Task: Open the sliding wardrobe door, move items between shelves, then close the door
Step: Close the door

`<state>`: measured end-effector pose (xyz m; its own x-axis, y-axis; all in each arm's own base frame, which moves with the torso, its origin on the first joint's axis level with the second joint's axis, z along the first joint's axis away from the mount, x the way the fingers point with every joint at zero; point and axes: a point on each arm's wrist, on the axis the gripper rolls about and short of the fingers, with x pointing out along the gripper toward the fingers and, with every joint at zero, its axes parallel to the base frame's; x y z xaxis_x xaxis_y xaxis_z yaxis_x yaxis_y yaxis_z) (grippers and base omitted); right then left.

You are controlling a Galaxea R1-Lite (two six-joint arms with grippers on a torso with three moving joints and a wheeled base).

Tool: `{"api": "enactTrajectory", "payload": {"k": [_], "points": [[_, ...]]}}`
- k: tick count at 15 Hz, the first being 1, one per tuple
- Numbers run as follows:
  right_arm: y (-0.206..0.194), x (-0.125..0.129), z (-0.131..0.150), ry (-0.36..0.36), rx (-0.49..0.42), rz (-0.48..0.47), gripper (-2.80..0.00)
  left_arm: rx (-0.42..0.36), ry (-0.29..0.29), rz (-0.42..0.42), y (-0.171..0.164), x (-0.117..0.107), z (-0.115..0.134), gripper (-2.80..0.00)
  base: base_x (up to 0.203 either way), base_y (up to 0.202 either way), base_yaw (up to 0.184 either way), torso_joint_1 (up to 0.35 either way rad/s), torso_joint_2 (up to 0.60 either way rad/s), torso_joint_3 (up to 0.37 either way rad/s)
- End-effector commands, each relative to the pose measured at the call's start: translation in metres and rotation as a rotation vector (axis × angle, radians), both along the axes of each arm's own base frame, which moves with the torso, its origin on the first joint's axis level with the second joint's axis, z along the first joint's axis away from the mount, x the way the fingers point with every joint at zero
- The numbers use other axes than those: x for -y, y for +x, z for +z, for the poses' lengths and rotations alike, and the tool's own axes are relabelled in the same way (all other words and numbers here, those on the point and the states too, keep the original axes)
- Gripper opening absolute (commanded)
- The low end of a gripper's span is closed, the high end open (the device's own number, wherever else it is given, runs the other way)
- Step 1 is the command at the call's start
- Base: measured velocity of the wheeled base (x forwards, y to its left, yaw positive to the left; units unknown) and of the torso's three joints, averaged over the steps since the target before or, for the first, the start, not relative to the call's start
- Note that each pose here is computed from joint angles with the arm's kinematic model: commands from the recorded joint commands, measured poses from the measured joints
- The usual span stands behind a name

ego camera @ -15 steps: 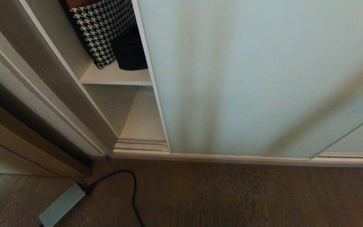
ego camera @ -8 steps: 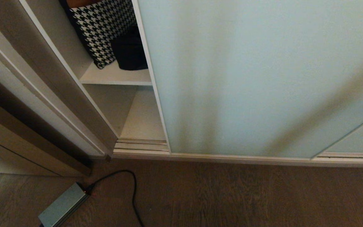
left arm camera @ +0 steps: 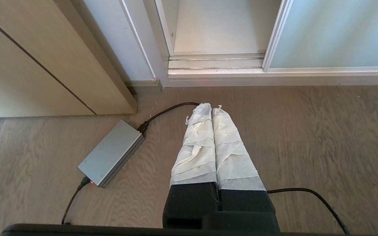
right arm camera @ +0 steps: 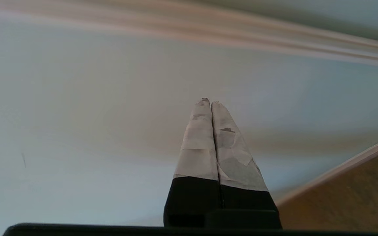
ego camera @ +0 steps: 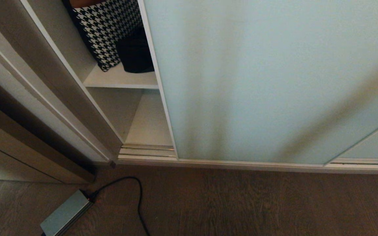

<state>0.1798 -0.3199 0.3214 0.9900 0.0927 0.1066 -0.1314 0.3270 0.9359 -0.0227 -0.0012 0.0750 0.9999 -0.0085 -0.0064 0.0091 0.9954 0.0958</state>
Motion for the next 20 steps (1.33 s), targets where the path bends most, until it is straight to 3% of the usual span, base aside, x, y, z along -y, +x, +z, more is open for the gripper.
{"api": "enactTrajectory", "payload": {"k": [1,4,11,20], "points": [[-0.003,0.001,-0.003,-0.013,-0.008,0.040,-2.80,-0.001,0.000,-0.001,0.000,0.000,0.000,-2.80,0.000,0.000,0.000,0.000,0.00,0.000],[-0.004,-0.002,-0.001,-0.029,-0.020,0.094,-2.80,-0.001,0.000,-0.001,0.000,0.000,0.000,-2.80,0.000,0.000,0.000,0.000,0.00,0.000],[-0.012,-0.021,0.013,-0.131,0.035,0.075,-2.80,-0.001,0.000,-0.001,0.000,0.000,0.000,-2.80,0.000,0.000,0.000,0.000,0.00,0.000],[-0.017,-0.041,0.000,-0.147,0.059,0.044,-2.80,-0.001,0.000,-0.001,0.000,0.000,0.000,-2.80,0.000,0.000,0.000,0.000,0.00,0.000]]}}
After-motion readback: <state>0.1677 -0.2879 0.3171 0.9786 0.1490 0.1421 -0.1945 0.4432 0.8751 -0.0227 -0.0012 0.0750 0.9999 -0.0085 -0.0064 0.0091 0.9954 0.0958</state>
